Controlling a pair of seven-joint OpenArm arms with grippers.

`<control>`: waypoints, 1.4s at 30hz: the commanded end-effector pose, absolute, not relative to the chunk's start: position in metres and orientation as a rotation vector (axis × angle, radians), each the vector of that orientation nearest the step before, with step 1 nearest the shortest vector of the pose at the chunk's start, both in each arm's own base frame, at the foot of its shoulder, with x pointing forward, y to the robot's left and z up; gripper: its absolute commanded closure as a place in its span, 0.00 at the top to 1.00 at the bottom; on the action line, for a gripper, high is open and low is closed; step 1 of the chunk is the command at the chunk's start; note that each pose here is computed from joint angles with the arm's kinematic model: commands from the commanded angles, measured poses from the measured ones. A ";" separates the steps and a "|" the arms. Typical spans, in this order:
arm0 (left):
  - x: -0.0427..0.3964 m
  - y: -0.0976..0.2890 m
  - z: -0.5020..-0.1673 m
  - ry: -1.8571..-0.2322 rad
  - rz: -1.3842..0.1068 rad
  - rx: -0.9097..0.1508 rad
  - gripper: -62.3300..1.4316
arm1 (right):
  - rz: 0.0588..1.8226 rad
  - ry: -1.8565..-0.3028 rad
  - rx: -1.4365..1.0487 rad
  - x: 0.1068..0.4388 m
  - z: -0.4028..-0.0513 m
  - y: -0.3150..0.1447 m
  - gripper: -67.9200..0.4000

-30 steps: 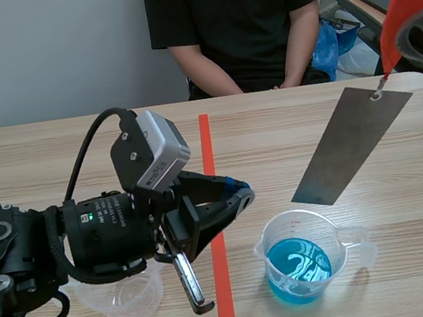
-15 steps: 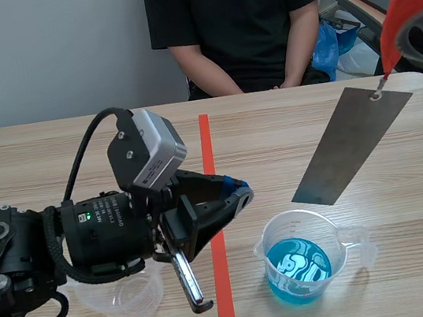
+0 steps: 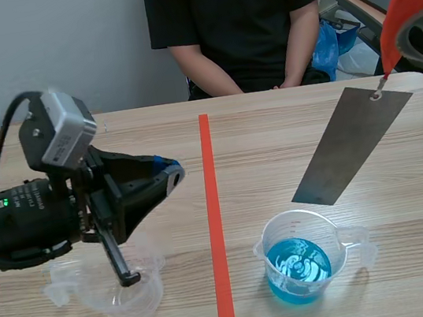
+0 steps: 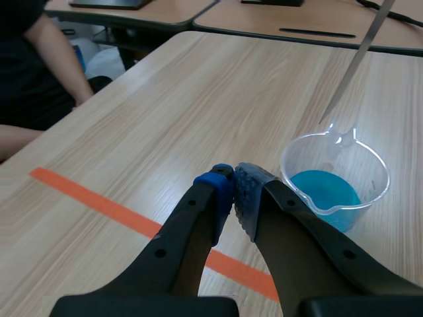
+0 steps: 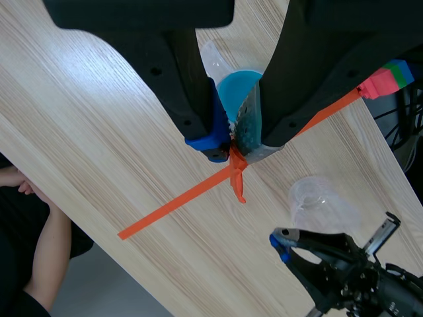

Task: Do the redox reaction experiment.
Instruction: 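Point at the plate with the left hand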

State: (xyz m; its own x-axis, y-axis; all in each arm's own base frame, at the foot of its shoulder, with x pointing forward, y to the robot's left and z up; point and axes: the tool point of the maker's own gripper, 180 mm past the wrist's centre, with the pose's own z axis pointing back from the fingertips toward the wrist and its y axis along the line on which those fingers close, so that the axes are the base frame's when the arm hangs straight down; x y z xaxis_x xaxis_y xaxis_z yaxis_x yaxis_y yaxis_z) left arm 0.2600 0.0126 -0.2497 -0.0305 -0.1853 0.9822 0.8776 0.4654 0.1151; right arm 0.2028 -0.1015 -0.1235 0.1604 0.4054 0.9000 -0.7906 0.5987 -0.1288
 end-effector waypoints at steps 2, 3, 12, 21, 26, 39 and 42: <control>0.254 0.021 -0.229 -1.387 -0.969 -0.665 0.10 | 0.919 -1.126 0.413 0.203 -0.119 -0.100 0.03; 0.253 0.026 -0.226 -1.393 -0.964 -0.652 0.10 | 0.919 -1.126 0.414 0.203 -0.119 -0.100 0.03; 0.244 0.070 -0.200 -1.447 -0.891 -0.537 0.10 | 0.919 -1.126 0.413 0.203 -0.119 -0.100 0.03; 0.229 0.124 -0.179 -1.455 -0.783 -0.391 0.10 | 0.919 -1.126 0.413 0.203 -0.119 -0.100 0.03; 0.217 0.153 -0.168 -1.458 -0.696 -0.316 0.10 | 0.919 -1.125 0.413 0.203 -0.119 -0.100 0.03; 0.200 0.214 -0.152 -1.456 -0.435 -0.189 0.10 | 0.919 -1.126 0.413 0.203 -0.119 -0.100 0.03; 0.201 0.215 -0.152 -1.454 -0.420 -0.195 0.10 | 0.919 -1.126 0.413 0.203 -0.119 -0.100 0.03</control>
